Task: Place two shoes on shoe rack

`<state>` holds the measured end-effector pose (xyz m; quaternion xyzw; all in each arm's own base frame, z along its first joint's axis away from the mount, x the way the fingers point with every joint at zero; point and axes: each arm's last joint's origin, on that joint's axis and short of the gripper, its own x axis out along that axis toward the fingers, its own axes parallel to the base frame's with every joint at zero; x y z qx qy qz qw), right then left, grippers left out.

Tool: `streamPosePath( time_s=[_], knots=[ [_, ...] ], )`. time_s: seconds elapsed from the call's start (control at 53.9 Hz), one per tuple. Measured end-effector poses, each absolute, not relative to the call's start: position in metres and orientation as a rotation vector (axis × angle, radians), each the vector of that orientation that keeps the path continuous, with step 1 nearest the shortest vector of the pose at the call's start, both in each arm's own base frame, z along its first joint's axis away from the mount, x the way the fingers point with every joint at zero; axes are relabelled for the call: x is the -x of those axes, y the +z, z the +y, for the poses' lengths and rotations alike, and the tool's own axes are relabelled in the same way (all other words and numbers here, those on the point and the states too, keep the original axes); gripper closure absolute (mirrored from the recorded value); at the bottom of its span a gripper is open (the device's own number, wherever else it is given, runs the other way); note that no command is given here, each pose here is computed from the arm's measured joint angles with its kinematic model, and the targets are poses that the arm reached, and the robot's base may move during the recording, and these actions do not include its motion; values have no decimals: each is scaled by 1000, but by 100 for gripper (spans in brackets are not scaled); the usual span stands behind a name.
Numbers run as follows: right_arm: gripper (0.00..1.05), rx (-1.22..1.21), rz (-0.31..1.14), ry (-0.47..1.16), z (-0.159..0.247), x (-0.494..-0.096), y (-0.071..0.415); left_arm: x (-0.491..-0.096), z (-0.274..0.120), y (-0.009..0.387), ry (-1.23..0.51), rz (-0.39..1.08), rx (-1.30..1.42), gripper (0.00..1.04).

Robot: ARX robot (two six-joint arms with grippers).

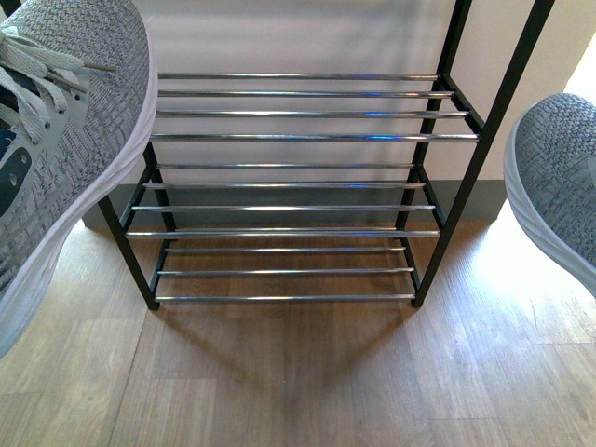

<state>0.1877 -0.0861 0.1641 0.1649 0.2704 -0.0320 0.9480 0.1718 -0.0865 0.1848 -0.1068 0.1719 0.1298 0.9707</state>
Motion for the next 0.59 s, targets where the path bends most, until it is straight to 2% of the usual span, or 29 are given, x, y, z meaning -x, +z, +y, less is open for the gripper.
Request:
streamPosePath(
  time_s=[0.594],
  knots=[
    [104, -335, 551, -67, -86, -188, 164, -172, -87, 185, 262, 348, 215, 103]
  ],
)
